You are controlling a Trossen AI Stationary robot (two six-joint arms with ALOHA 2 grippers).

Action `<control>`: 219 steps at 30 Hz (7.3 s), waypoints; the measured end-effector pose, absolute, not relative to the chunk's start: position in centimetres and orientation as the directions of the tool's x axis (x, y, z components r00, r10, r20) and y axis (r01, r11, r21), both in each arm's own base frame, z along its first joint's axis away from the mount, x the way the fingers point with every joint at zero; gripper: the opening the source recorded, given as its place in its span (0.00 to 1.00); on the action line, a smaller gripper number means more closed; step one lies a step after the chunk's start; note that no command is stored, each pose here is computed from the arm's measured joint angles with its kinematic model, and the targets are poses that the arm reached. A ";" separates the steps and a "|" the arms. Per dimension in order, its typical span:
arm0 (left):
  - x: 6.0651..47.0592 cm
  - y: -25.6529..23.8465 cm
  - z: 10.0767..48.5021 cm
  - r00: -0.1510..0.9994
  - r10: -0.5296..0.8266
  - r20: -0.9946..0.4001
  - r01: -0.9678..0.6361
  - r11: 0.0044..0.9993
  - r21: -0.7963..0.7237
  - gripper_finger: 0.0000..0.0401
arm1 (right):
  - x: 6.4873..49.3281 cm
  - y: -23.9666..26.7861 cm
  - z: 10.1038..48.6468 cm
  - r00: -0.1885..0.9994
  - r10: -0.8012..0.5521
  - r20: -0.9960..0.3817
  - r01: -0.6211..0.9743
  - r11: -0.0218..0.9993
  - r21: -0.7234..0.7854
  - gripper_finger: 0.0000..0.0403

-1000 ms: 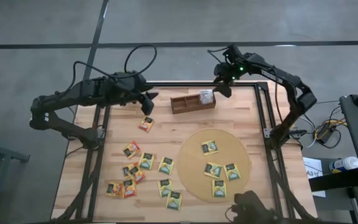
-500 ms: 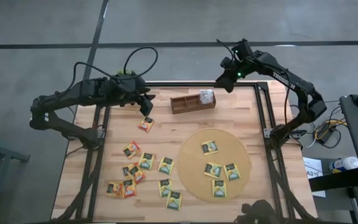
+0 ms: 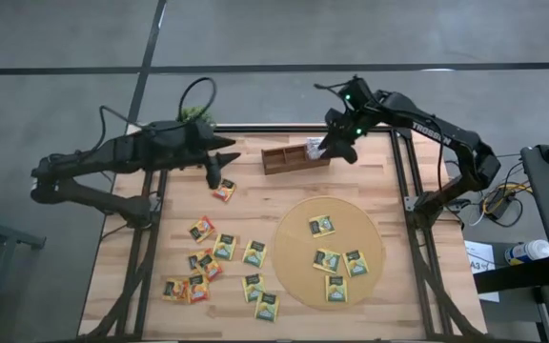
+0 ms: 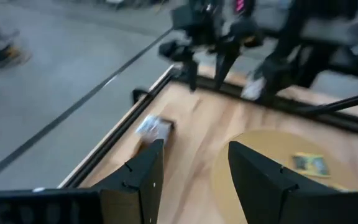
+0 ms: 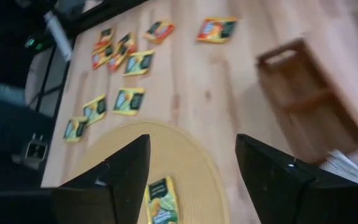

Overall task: Pick & Place Tea
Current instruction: Adjust the wooden organizer

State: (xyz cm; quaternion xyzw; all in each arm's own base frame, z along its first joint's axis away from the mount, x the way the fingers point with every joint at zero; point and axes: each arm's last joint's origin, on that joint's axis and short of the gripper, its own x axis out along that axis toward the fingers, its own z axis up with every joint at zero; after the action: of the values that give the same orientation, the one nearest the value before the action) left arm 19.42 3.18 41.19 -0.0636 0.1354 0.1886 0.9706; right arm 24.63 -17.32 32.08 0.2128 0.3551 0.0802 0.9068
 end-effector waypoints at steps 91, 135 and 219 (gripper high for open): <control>9.4 1.4 18.2 0.917 0.370 0.147 -0.227 0.790 -0.570 0.43 | 40.9 -15.0 22.7 0.625 0.036 -0.780 0.359 0.873 0.329 0.56; 9.3 1.3 18.4 0.917 0.367 0.156 -0.201 0.764 -0.612 0.43 | 45.4 -16.2 20.4 0.410 -0.032 -0.912 0.205 0.977 0.058 0.56; 9.3 1.4 18.4 0.914 0.375 0.154 -0.214 0.769 -0.603 0.43 | 34.8 -19.0 25.3 -0.008 -0.140 -0.990 0.907 0.417 -0.067 0.40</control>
State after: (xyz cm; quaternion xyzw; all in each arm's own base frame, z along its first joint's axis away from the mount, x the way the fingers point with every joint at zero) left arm 9.33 1.37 18.35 -0.3009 -0.1339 0.1582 0.9309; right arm 34.80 -19.01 25.34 0.3358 0.5703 -0.4229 0.6190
